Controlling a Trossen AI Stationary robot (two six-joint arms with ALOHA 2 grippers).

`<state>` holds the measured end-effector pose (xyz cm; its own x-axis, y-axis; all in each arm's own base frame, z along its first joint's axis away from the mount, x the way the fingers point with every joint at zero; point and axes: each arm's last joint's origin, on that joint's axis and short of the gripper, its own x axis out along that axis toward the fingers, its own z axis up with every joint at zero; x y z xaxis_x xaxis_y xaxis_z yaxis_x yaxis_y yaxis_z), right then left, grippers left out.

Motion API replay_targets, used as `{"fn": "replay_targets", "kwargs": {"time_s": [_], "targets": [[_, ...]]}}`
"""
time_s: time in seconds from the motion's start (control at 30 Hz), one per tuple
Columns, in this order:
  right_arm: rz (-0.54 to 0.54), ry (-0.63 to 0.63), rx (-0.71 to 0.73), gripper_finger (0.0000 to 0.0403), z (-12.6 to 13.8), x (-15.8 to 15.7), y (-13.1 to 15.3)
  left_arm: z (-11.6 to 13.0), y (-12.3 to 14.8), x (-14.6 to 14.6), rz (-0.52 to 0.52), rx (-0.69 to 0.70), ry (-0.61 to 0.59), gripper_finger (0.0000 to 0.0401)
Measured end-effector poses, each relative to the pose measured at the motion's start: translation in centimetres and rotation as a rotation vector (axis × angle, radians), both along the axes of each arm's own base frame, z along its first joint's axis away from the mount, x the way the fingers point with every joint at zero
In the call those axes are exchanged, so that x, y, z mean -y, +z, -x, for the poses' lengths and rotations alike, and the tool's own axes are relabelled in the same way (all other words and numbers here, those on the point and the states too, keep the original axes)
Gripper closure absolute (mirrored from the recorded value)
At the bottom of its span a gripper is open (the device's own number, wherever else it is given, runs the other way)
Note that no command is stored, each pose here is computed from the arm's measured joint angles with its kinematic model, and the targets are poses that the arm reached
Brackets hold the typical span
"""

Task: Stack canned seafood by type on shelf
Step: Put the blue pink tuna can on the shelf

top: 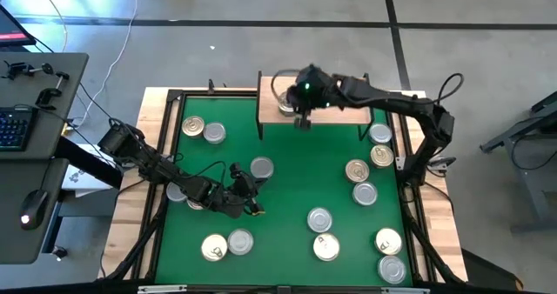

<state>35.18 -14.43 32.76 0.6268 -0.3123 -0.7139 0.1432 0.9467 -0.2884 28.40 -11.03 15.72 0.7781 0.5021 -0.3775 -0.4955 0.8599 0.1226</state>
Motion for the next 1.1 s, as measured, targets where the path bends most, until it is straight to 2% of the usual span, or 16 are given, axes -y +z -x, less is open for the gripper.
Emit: {"fn": "replay_targets", "kwargs": {"time_s": [0.1,0.27,0.43,0.9,1.1], "targets": [[-0.065,-0.002,-0.01,0.0395,0.0,1.6,-1.1,0.0,0.0,0.0,0.0,0.0,0.0,0.0401],[-0.075,-0.005,-0.008,0.0379,-1.3,2.6,-2.8,0.0,0.0,0.0,0.0,0.0,0.0,0.0401],[-0.032,-0.021,0.031,0.0394,-2.5,3.2,-3.7,0.0,0.0,0.0,0.0,-0.001,0.0,0.0401],[0.036,-0.069,0.191,0.0402,-3.4,5.1,-3.3,0.0,0.0,0.0,0.002,0.001,0.0,0.0401],[0.061,-0.052,0.215,0.0402,-2.1,4.0,-0.8,0.0,0.0,0.0,0.018,0.003,-0.009,0.0401]]}}
